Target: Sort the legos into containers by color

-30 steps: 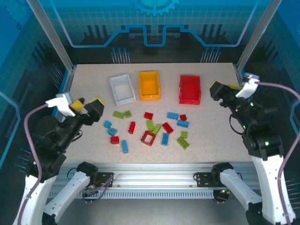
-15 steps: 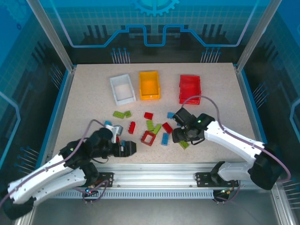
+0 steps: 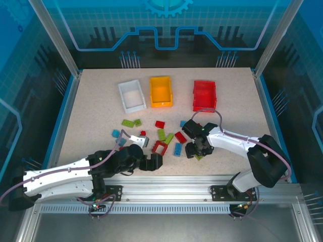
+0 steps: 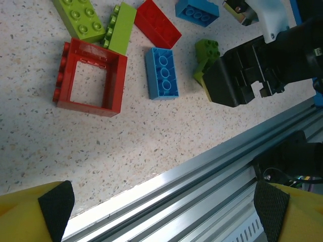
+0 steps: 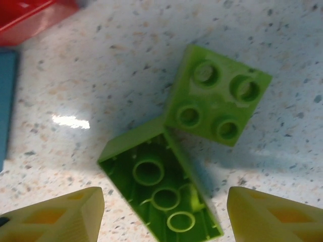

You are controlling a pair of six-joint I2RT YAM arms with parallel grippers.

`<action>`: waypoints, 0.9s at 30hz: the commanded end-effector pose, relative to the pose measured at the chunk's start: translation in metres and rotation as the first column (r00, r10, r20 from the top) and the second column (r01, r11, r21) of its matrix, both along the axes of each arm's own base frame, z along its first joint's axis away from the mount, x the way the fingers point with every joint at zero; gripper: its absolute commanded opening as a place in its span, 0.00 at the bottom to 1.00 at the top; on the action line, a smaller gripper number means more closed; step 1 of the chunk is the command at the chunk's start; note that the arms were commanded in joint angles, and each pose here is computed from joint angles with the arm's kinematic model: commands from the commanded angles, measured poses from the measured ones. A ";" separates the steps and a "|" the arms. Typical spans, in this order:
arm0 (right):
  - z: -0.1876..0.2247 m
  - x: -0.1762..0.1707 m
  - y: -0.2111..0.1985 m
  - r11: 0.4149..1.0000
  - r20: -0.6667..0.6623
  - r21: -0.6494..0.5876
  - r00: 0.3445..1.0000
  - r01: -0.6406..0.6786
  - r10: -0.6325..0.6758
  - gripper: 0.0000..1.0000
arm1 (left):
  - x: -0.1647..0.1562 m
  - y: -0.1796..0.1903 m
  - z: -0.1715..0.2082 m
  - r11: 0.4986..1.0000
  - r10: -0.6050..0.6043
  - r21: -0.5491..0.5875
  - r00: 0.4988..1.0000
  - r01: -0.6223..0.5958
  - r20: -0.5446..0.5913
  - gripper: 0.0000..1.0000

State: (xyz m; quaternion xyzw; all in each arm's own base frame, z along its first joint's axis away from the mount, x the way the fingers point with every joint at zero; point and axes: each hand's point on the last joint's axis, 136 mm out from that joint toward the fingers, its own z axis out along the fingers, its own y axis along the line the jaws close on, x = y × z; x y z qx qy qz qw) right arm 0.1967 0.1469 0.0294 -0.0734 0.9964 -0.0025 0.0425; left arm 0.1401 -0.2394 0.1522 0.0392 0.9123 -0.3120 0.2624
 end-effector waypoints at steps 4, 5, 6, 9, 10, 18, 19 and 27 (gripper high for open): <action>-0.011 0.006 -0.002 1.000 -0.022 0.005 1.000 -0.012 0.012 0.56 | 0.004 -0.004 0.004 0.999 0.021 -0.033 1.000 -0.020 0.016 0.96; -0.013 0.006 0.000 1.000 -0.027 0.009 1.000 -0.013 0.013 0.52 | 0.004 -0.004 0.005 0.999 0.022 -0.035 1.000 -0.021 0.016 0.97; -0.014 0.006 0.001 1.000 -0.032 0.013 0.999 -0.014 0.014 0.49 | 0.004 -0.005 0.005 0.999 0.021 -0.039 1.000 -0.021 0.016 0.97; -0.015 0.007 0.003 1.000 -0.030 0.018 0.999 -0.013 0.014 0.42 | 0.004 -0.005 0.006 0.999 0.021 -0.035 1.000 -0.021 0.019 0.96; -0.014 0.007 0.003 1.000 -0.027 0.019 1.000 -0.013 0.014 0.40 | 0.004 -0.004 0.006 0.999 0.021 -0.033 1.000 -0.021 0.019 0.96; 0.061 0.023 0.011 0.998 0.152 0.055 0.988 -0.023 0.014 0.30 | 0.013 -0.005 0.031 0.999 0.041 -0.039 0.997 -0.038 0.069 0.97; 0.074 0.029 0.010 0.998 0.181 0.067 0.984 -0.016 0.004 0.30 | 0.018 -0.006 0.037 0.998 0.048 -0.037 0.996 -0.045 0.080 0.97; 0.134 0.126 -0.025 0.985 0.327 0.122 0.932 0.123 -0.156 0.29 | 0.082 -0.040 0.100 0.996 0.021 -0.084 0.994 -0.012 0.108 0.99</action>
